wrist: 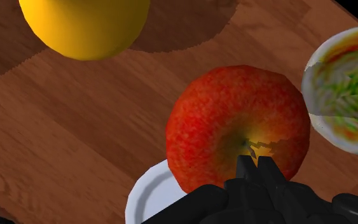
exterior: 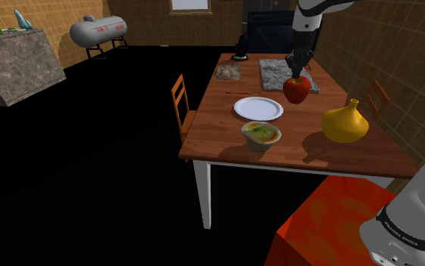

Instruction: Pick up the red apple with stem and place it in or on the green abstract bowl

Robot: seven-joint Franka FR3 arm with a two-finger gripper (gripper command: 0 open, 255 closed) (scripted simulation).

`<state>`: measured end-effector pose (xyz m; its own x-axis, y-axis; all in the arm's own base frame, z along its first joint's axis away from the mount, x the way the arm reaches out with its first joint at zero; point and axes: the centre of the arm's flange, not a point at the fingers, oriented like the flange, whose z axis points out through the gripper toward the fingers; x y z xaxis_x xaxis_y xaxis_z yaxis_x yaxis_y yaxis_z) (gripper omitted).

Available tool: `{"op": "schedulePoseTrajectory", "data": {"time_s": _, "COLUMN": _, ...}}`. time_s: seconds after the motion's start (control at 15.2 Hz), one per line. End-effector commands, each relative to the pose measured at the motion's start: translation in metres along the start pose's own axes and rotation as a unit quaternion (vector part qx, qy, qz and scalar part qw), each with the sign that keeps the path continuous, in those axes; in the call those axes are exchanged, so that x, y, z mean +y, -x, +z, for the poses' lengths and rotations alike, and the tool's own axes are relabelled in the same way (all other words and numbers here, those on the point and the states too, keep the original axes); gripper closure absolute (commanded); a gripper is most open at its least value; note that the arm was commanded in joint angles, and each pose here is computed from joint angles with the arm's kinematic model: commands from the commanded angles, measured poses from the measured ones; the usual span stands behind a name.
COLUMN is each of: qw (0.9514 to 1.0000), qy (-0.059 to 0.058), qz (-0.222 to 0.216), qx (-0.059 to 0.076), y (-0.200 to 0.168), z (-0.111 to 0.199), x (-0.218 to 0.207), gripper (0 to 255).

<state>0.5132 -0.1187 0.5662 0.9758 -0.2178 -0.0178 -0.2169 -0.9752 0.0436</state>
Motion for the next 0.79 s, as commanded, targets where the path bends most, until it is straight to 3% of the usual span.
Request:
{"op": "schedulePoseTrajectory", "data": {"time_s": 0.0, "qw": 1.0000, "qy": 0.000, "qz": 0.000, "qx": 0.000, "y": 0.002, "z": -0.009, "x": -0.011, "gripper": 255}}
{"op": "schedulePoseTrajectory", "data": {"time_s": 0.73, "qw": 1.0000, "qy": 0.000, "qz": 0.000, "qx": 0.000, "y": 0.021, "z": -0.069, "x": -0.141, "gripper": 255}}
